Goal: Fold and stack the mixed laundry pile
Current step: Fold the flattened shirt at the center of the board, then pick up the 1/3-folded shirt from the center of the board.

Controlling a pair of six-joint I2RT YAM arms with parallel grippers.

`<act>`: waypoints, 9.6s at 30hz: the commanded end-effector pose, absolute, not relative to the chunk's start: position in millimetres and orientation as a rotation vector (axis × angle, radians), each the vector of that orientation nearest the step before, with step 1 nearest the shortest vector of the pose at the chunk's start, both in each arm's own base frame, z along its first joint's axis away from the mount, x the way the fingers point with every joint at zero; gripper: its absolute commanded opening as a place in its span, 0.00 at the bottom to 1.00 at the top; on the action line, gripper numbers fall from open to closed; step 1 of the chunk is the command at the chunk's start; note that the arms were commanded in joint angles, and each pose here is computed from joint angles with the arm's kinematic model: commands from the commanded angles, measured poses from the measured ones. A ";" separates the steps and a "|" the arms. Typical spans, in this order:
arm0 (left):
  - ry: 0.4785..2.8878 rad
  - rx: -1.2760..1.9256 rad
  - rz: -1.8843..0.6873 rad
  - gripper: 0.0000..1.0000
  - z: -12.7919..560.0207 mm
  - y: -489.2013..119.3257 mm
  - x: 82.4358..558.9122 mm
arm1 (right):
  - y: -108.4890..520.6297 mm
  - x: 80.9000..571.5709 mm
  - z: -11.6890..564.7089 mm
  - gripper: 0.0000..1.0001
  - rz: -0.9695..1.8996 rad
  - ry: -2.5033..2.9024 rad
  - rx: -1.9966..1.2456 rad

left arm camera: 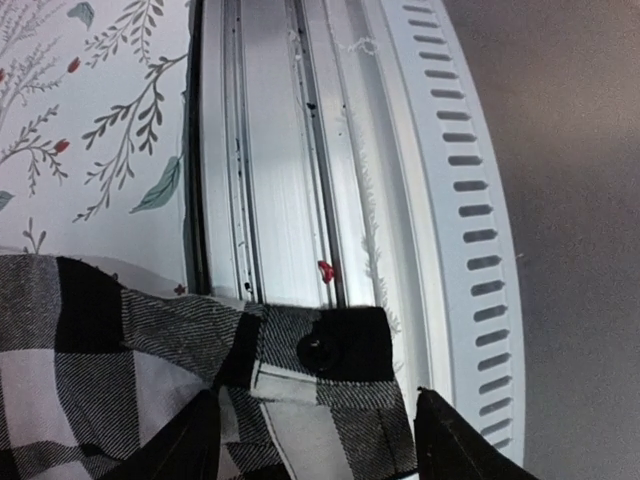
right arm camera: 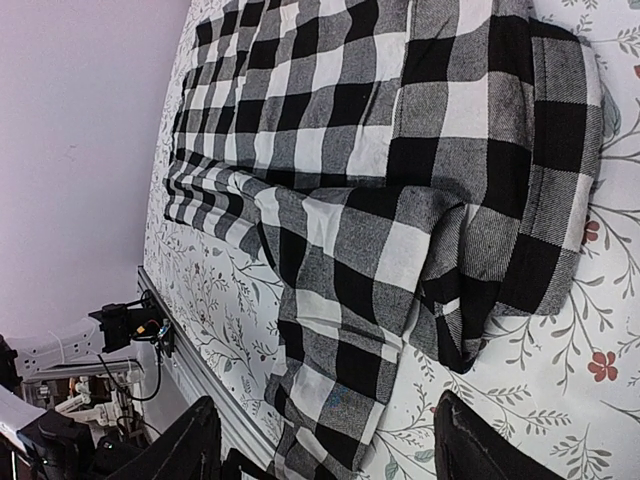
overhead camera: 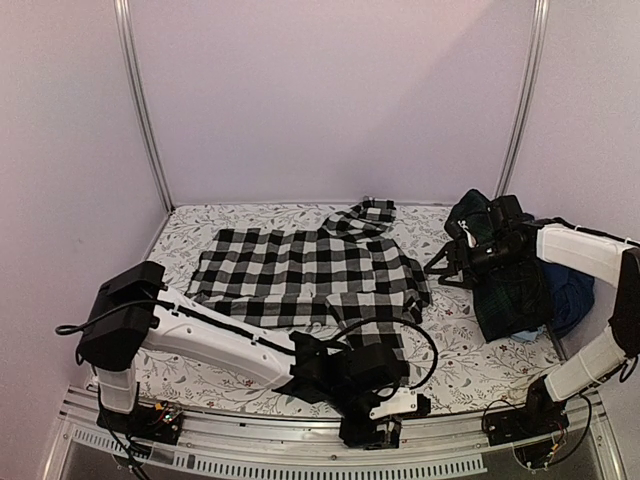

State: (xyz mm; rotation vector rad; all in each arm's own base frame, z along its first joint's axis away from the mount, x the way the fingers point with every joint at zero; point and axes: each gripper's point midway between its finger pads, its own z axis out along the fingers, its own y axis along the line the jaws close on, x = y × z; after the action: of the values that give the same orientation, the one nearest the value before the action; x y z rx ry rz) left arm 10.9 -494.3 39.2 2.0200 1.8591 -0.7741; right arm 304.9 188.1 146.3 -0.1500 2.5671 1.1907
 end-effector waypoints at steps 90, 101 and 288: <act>2.152 0.048 -0.594 1.00 255.7 -161.0 394.0 | 344.8 525.2 305.9 0.00 0.732 1.703 -0.862; 2.380 -0.209 -0.624 1.00 169.3 -154.4 386.3 | 375.7 508.9 231.9 0.00 0.747 1.909 -0.842; 2.808 -0.163 -0.584 0.76 81.1 -170.4 371.7 | 169.6 433.9 28.2 0.69 0.191 2.905 -0.112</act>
State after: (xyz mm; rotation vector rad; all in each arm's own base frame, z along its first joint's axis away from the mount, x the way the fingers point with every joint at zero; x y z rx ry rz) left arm 363.7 -168.8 87.8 -0.1803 2.8065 -0.5737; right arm 431.4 168.5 36.0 -0.1080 2.9063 0.2053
